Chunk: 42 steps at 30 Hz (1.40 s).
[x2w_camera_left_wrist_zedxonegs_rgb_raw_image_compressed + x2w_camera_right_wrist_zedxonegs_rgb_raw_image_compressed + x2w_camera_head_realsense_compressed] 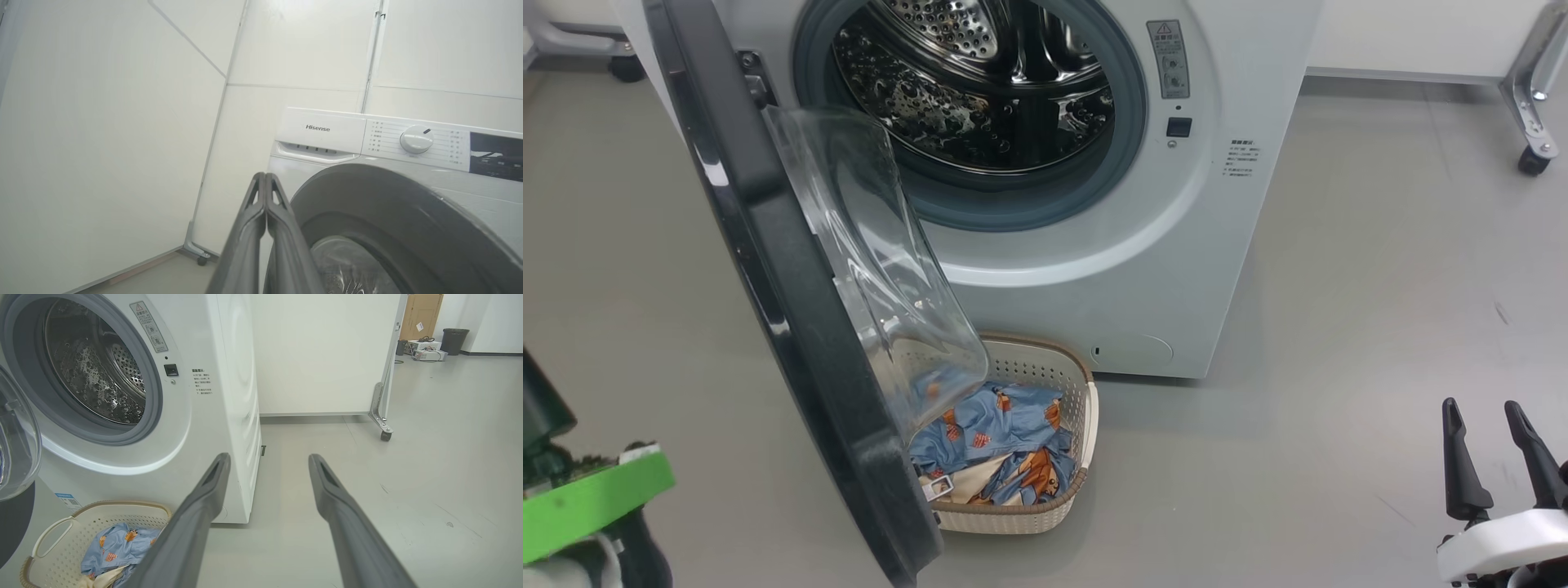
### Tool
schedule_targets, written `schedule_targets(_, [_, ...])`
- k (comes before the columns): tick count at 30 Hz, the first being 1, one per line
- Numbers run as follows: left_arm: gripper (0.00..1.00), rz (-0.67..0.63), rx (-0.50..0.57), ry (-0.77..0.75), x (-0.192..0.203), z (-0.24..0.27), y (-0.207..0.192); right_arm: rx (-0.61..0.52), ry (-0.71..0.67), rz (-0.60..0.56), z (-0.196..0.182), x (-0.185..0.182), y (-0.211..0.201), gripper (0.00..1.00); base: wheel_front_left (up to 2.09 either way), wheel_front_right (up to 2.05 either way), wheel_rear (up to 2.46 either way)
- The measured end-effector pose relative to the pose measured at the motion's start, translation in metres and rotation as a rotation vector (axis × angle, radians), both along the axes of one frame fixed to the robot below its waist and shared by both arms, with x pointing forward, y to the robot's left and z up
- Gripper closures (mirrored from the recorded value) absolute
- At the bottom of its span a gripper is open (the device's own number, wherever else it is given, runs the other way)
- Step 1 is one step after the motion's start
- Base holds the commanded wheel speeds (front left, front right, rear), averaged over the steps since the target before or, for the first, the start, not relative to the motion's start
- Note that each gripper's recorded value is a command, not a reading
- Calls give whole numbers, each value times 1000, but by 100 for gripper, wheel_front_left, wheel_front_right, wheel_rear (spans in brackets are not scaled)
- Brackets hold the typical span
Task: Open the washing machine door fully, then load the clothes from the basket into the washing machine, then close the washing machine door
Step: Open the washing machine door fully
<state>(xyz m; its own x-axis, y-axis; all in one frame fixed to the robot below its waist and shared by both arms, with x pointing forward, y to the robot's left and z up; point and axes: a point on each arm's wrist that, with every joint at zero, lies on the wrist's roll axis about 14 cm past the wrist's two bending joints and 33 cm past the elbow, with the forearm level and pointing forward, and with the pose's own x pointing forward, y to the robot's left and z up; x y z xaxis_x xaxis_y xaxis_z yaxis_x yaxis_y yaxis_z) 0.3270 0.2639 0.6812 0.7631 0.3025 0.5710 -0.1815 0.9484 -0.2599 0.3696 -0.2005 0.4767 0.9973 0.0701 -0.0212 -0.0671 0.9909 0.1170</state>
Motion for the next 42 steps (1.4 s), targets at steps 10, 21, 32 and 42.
schedule_targets(10, [100,-219,86,-191,-16,56,-70,-1,7,23,-2,-1,7,0,0,0,0])
schedule_targets(21, [100,-612,31,-121,-30,33,-169,1,3,46,-1,-1,15,0,0,0,0])
schedule_targets(32, [100,-758,-65,212,-24,-50,-209,2,7,66,-2,1,22,0,0,0,0])
schedule_targets(42, [100,-788,-80,314,-25,-73,-223,3,13,67,-4,1,22,0,0,0,0])
